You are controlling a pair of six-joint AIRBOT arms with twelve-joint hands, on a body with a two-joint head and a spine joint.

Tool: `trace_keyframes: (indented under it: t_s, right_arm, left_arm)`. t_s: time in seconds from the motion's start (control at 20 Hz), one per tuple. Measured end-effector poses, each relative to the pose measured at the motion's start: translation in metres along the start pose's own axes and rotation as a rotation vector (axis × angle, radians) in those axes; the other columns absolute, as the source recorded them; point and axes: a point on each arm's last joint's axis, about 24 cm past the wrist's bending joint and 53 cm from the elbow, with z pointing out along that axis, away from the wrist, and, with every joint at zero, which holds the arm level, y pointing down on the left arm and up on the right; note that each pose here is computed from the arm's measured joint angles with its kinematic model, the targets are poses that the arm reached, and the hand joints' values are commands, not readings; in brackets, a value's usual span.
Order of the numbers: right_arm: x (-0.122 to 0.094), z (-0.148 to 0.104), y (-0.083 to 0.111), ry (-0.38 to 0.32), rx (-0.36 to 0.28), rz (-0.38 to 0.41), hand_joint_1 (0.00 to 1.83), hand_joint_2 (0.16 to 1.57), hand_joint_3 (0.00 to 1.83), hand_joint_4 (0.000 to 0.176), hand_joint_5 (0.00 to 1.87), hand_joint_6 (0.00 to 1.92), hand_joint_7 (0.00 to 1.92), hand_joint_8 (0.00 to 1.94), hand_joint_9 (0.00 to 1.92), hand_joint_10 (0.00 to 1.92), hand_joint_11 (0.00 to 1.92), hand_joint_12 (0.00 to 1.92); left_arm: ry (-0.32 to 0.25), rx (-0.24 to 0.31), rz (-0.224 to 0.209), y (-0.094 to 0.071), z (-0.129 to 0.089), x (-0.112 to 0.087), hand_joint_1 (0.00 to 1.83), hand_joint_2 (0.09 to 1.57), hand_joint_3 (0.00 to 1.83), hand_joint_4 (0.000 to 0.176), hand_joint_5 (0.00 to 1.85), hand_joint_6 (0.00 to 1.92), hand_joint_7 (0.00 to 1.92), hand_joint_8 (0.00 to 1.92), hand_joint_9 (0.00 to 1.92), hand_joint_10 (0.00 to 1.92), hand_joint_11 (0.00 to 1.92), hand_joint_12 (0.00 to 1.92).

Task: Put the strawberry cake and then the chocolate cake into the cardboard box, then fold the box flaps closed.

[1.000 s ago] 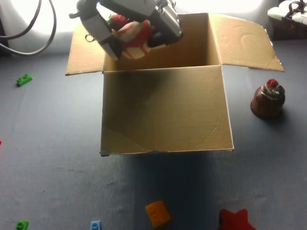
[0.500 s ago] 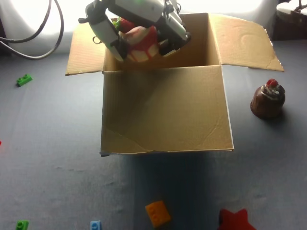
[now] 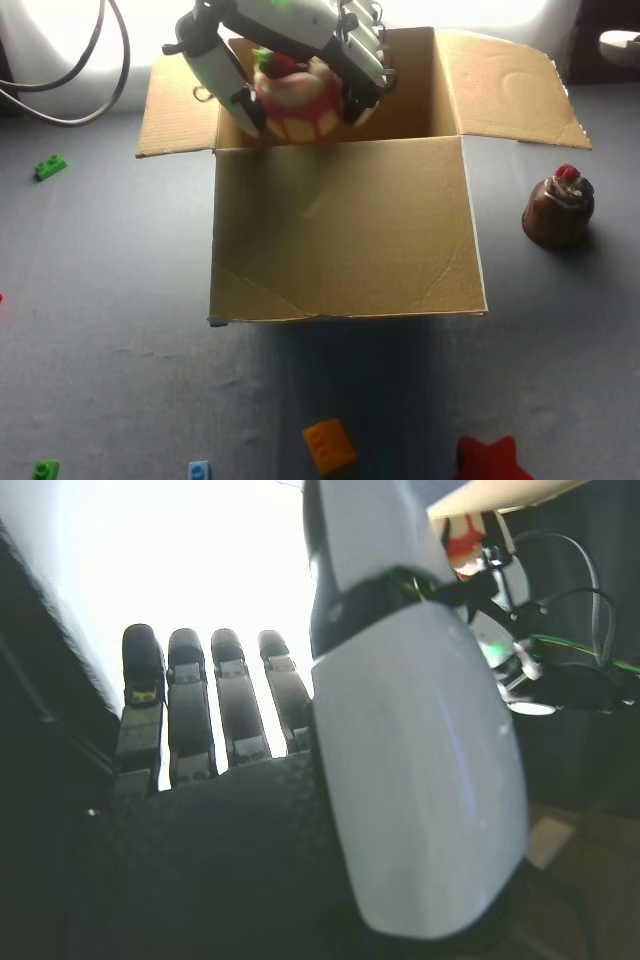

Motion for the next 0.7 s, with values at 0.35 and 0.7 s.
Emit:
trace_keyframes:
  t_s: [0.35,0.7]
  right_arm:
    - [0.0,0.01,-0.021,0.024,0.056,0.083,1.03,1.0,0.0,0.022,0.0,0.0,0.02,0.0,0.05,0.0,0.0,0.35]
    - [0.02,0.03,-0.058,0.065,0.149,0.196,1.09,0.92,0.0,0.019,0.01,0.0,0.04,0.0,0.06,0.0,0.0,0.34]
  left_arm:
    - [-0.019,-0.039,0.021,0.011,-0.005,-0.007,0.49,0.91,0.0,0.1,0.06,0.0,0.03,0.0,0.1,0.08,0.0,0.91]
    - [-0.023,-0.057,0.036,0.017,-0.016,-0.014,0.39,0.99,0.01,0.068,0.05,0.0,0.09,0.0,0.21,0.05,0.0,1.02]
